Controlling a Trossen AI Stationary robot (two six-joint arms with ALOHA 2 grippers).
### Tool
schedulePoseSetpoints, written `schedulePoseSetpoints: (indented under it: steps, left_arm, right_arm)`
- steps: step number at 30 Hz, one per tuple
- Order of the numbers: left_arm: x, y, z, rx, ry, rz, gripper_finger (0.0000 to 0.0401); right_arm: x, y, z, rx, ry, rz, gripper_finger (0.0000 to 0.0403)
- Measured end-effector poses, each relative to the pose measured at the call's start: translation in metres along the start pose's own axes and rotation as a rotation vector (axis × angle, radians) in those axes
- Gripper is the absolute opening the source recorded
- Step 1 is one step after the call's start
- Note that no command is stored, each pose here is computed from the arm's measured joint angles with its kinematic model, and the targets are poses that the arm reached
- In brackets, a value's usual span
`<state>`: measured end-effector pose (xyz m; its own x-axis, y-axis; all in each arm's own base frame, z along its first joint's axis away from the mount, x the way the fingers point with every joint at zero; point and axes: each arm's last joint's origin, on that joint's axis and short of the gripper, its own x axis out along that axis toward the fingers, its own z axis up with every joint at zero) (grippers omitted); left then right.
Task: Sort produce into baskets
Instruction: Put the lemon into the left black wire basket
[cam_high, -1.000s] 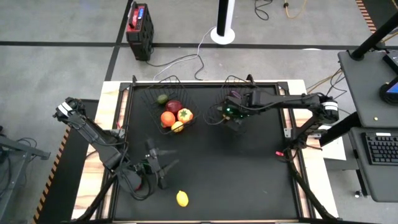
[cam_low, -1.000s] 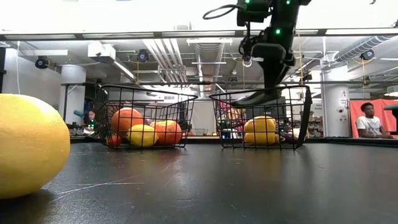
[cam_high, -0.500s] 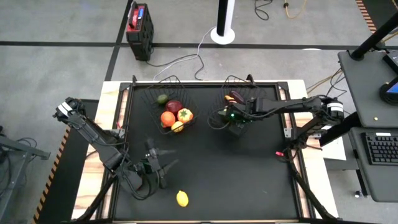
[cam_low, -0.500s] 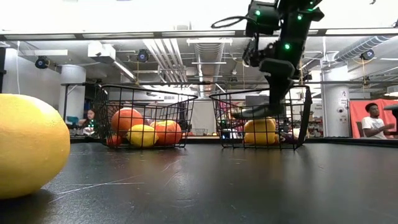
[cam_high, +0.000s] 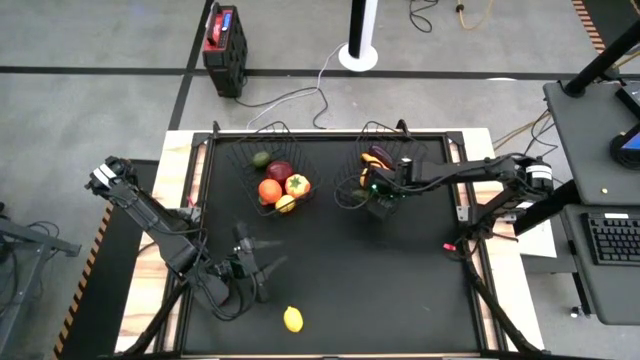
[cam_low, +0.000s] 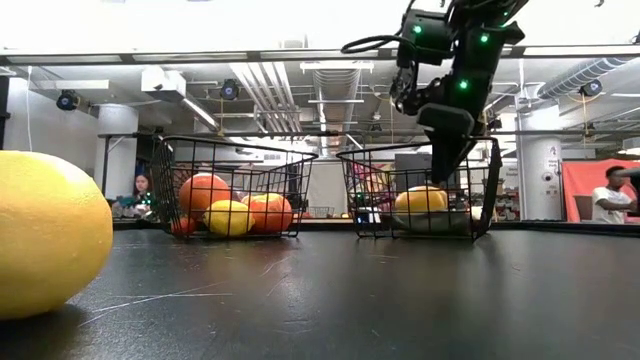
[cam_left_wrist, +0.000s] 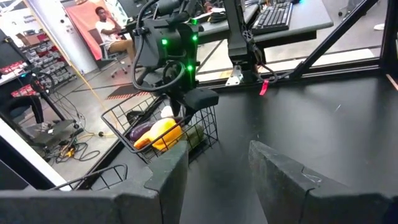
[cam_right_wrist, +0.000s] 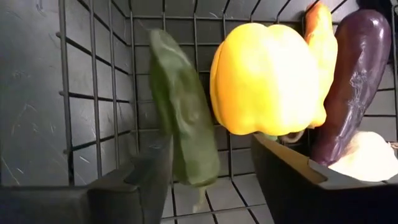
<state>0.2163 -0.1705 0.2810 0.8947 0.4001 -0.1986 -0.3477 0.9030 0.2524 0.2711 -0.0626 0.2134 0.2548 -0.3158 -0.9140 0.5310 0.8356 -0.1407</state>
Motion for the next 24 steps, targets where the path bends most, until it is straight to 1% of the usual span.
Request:
schedulePoseSetpoints:
  steps: [6, 8, 11, 15, 17, 18, 20, 22, 24]
  left_arm:
    - [0.000, 0.000, 0.000, -0.009, 0.000, -0.002, 0.0155]
    - [0.000, -0.001, 0.000, -0.012, 0.003, -0.017, 0.0155]
    - [-0.001, -0.002, -0.001, -0.017, 0.019, -0.079, 0.0155]
    - [-0.001, -0.003, -0.003, -0.007, 0.031, -0.088, 0.0155]
    - [0.000, -0.003, -0.003, -0.052, 0.034, -0.097, 0.0155]
    - [0.000, -0.003, -0.003, -0.072, 0.040, -0.116, 0.0155]
    - [0.000, -0.006, -0.003, -0.087, 0.066, -0.203, 0.0154]
    - [0.001, -0.008, -0.004, -0.098, 0.097, -0.307, 0.0153]
    - [0.003, -0.010, -0.005, -0.107, 0.143, -0.437, 0.0153]
  right_arm:
    - [-0.012, -0.001, 0.007, 0.000, -0.040, 0.012, 0.0229]
    - [-0.021, -0.001, 0.011, 0.009, -0.075, 0.024, 0.0234]
    - [-0.039, 0.000, 0.014, 0.010, -0.132, 0.048, 0.0241]
    - [-0.062, 0.005, 0.011, 0.009, -0.207, 0.092, 0.0244]
    - [-0.074, 0.009, 0.006, 0.009, -0.238, 0.120, 0.0243]
    - [-0.078, 0.011, 0.004, 0.008, -0.255, 0.135, 0.0242]
    - [-0.086, 0.017, -0.003, 0.000, -0.274, 0.164, 0.0240]
    - [-0.092, 0.023, -0.009, -0.013, -0.285, 0.191, 0.0240]
    - [-0.097, 0.031, -0.015, -0.028, -0.288, 0.215, 0.0241]
